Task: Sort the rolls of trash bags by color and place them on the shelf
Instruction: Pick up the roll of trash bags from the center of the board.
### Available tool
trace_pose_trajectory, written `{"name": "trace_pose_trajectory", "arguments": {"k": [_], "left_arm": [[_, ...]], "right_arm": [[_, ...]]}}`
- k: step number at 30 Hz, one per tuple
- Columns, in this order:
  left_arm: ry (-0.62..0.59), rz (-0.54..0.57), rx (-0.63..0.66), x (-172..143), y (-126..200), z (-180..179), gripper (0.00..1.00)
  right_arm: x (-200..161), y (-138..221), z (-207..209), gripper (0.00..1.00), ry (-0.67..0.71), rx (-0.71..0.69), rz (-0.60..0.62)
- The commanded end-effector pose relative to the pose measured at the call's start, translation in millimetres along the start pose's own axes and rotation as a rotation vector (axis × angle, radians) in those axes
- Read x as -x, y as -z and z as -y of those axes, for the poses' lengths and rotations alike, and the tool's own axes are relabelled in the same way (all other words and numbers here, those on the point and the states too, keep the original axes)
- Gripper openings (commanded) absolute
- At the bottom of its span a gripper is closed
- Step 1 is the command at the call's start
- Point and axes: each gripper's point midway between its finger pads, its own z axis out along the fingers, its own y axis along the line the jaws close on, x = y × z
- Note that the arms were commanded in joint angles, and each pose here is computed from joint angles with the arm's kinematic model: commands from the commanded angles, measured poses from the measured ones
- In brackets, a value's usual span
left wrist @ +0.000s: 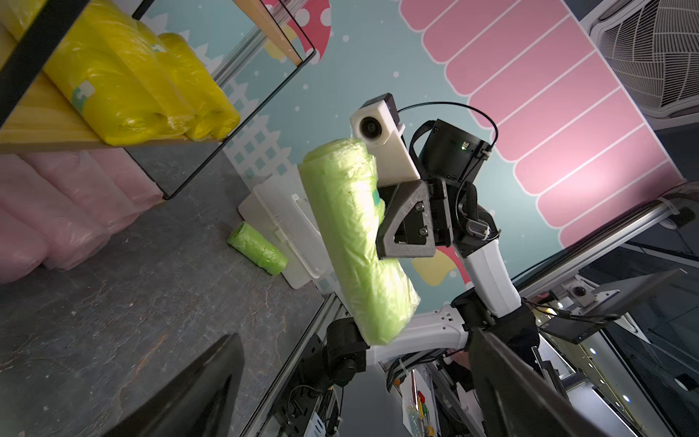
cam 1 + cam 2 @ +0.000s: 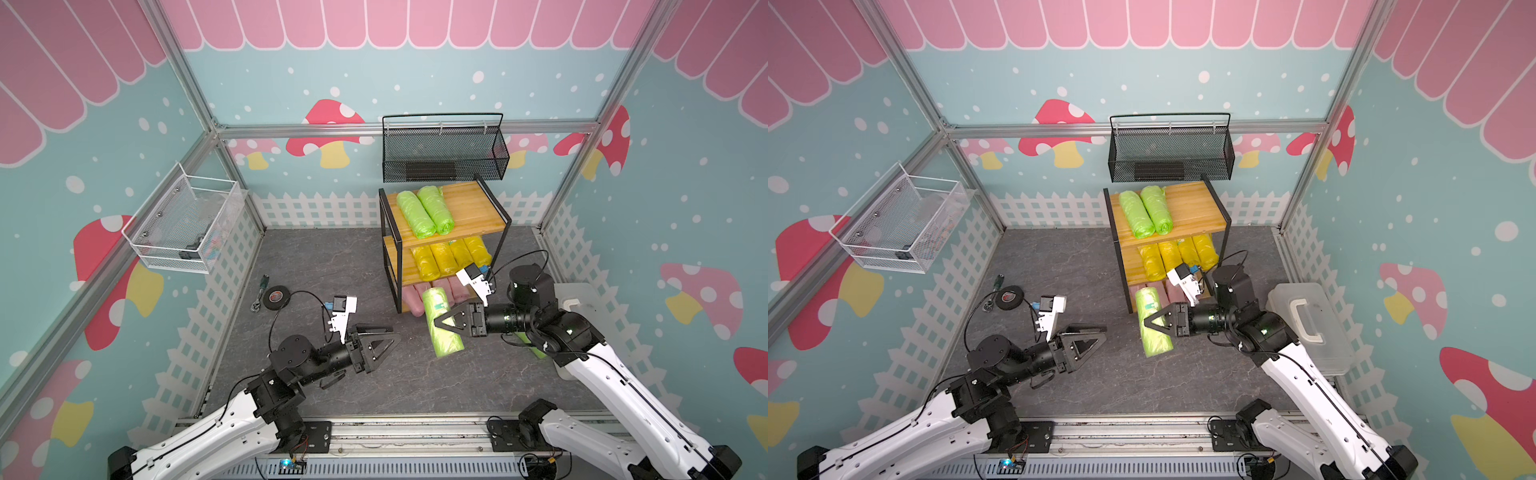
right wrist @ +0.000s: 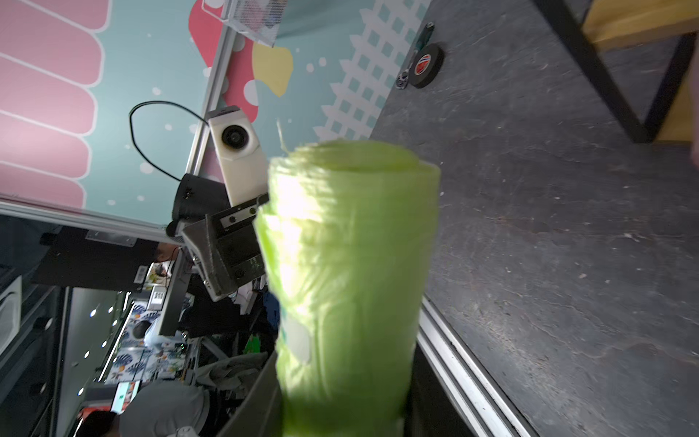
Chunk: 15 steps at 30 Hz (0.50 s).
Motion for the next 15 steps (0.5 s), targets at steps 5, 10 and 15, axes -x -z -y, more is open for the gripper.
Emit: {"name": "trace_pose_trajectory", "arguments": {"k": [5,10,15], "left_arm": [[-0.045,0.025,-0.085,16.7,-7.9,26.2,0.98],[-0.036,0.01,-0.112,17.2,-13.7,31.8,0.97],[-0.035,0.011,-0.118,16.8,-12.9,32.5,0.93]], "right_arm": [[-14.6,-19.4,-56.5,0.0,0.124,0.186,-0.108],[-20.3,-30.1,-64.3,0.0,0.153,0.202,-0.147],[-21.6,-32.7,-73.1,0.0,0.171,0.228,-0.161]]}}
